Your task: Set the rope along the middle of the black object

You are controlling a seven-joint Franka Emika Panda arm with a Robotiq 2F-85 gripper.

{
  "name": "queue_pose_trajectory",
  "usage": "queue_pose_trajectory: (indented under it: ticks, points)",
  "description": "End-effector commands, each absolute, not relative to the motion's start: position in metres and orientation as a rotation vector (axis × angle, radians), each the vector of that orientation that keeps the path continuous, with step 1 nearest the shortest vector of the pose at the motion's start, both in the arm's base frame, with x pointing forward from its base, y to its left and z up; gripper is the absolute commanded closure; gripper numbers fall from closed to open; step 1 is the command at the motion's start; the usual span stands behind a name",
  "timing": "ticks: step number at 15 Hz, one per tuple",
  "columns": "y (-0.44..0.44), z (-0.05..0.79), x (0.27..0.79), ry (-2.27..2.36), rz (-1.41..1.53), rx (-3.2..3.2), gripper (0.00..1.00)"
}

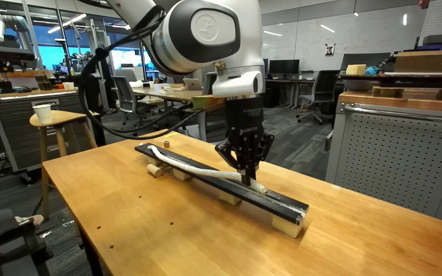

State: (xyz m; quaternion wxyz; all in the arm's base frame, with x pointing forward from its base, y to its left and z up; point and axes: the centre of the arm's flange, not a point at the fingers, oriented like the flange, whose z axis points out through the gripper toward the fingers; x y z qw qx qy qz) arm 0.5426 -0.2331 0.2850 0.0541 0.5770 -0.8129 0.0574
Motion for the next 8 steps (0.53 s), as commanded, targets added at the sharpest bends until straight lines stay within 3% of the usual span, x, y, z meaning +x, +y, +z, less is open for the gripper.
queue_pose_trajectory:
  ticks: [1, 8]
  points:
    - [-0.238, 0.286, 0.579, -2.404, 0.199, 1.743, 0.97]
    - [-0.229, 0.257, 0.61, -2.248, 0.218, 1.825, 0.97]
